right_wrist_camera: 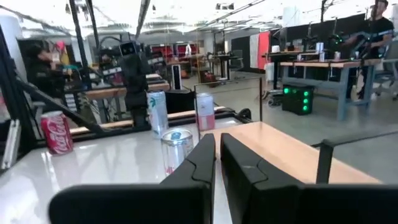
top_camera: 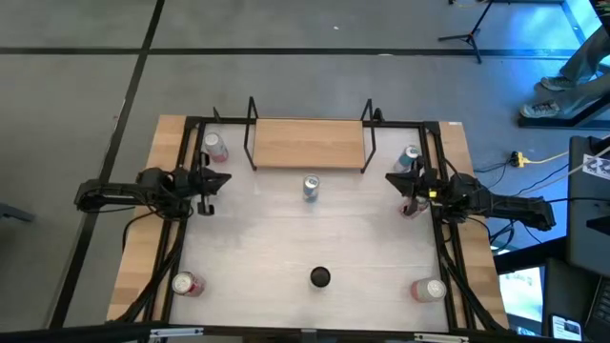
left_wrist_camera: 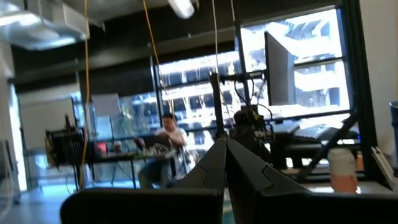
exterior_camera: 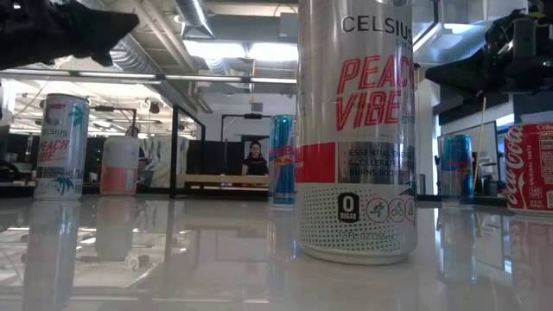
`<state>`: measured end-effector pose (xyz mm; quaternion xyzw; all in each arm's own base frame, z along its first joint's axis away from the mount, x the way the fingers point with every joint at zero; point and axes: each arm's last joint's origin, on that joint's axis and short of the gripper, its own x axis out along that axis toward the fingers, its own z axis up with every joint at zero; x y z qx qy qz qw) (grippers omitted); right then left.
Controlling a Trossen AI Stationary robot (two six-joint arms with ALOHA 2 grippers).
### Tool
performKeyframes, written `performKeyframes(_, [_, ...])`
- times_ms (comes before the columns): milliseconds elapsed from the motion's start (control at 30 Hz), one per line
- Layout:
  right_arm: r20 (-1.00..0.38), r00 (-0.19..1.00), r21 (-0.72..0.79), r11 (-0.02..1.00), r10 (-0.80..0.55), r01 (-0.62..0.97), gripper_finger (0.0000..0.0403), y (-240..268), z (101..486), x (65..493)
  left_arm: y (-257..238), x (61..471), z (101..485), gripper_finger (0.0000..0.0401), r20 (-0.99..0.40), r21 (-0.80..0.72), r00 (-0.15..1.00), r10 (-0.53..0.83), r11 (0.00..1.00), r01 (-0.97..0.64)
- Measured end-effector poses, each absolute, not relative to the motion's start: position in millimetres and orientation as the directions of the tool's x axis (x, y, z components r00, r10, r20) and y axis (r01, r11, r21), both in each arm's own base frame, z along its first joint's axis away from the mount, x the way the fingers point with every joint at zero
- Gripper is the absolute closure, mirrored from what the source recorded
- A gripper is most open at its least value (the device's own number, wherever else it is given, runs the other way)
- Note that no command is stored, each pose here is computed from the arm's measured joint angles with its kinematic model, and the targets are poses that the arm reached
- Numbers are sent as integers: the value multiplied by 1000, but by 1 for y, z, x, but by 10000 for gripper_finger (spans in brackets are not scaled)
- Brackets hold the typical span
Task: Place canned beverage on shelf
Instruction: Put the right blue soda can on the shelf
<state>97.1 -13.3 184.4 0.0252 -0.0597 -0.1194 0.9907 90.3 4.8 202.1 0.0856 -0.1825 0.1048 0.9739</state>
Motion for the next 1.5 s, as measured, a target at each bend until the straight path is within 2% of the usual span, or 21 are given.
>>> performKeyframes(233, [41,939,37,940,-342,340,382,-16,217,99,4,85,214,394,494,227,859,135,933,-278])
performKeyframes(333, [2,912,6,912,-411,411,382,-19,236,100,4,83,217,394,523,220,840,144,930,-296])
performKeyframes(567, [-145,793,-63,805,-592,590,382,-24,289,100,6,80,220,394,554,214,803,218,895,-391])
performKeyframes(800, [-222,705,-62,732,-673,679,382,-27,343,96,5,79,222,394,577,315,797,178,852,-418])
performKeyframes(933, [-267,626,-76,663,-733,744,382,-30,361,99,5,77,226,394,614,303,769,178,846,-438])
performKeyframes(1133, [-376,543,-63,605,-751,793,382,-39,373,106,6,76,227,394,619,308,754,222,814,-493])
performKeyframes(1300, [-480,428,-118,539,-766,834,377,-55,368,117,7,77,225,394,599,309,763,241,810,-499])
performKeyframes(1400, [-598,417,-92,576,-685,812,356,-67,359,124,7,79,222,394,571,329,785,241,809,-487])
performKeyframes(1500, [-686,371,-83,574,-626,814,317,-82,349,129,7,80,221,394,557,338,794,241,808,-482])
